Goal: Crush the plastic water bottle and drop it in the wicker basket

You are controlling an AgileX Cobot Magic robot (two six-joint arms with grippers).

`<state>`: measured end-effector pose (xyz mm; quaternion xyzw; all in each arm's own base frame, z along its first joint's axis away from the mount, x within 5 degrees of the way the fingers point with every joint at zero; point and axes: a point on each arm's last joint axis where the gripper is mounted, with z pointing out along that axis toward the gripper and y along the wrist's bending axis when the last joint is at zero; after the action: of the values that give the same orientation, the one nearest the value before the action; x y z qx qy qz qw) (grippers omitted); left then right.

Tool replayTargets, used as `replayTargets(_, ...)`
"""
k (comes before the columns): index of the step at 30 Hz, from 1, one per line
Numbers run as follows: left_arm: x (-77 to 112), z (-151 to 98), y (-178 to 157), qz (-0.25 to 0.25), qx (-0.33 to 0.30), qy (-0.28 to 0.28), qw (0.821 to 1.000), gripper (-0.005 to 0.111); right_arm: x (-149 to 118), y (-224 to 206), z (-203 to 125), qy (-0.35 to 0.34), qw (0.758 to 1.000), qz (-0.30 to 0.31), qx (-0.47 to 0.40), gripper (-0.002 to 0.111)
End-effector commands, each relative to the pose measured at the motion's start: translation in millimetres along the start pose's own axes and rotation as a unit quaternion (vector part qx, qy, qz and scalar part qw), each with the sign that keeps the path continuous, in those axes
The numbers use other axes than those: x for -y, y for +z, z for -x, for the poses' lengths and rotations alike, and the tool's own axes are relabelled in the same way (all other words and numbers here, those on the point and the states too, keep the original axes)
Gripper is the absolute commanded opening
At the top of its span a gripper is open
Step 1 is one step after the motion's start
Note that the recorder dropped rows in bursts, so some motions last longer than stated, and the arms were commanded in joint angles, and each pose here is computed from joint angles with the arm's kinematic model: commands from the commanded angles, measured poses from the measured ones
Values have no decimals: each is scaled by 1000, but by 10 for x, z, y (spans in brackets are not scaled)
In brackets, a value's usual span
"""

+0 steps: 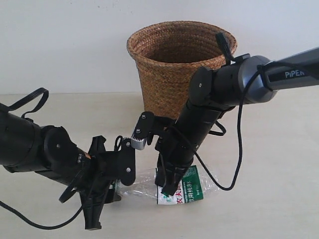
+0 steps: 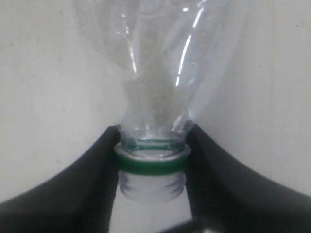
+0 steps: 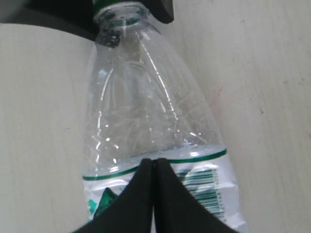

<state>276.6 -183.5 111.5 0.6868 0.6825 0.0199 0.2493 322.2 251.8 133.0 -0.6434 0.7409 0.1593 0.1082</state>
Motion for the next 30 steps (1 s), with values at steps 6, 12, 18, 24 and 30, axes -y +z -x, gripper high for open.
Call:
replayTargets(6, 3, 59, -48, 0, 8, 3, 1000, 4, -31, 536, -239, 33, 994, 77, -75, 0)
replayTargets(12, 11, 58, -48, -4, 7, 3, 1000, 4, 61, 668, -195, 82, 987, 101, -94, 0)
replayTargets(18, 11, 58, -48, -4, 7, 3, 1000, 4, 72, 720, -207, 116, 982, 107, -106, 0)
replayTargets(24, 13, 58, -48, -5, 7, 3, 1000, 4, 78, 629, -155, 120, 983, 97, -96, 0)
replayTargets(30, 13, 58, -48, -5, 7, 3, 1000, 4, 97, 626, -183, 157, 977, 82, -116, 0)
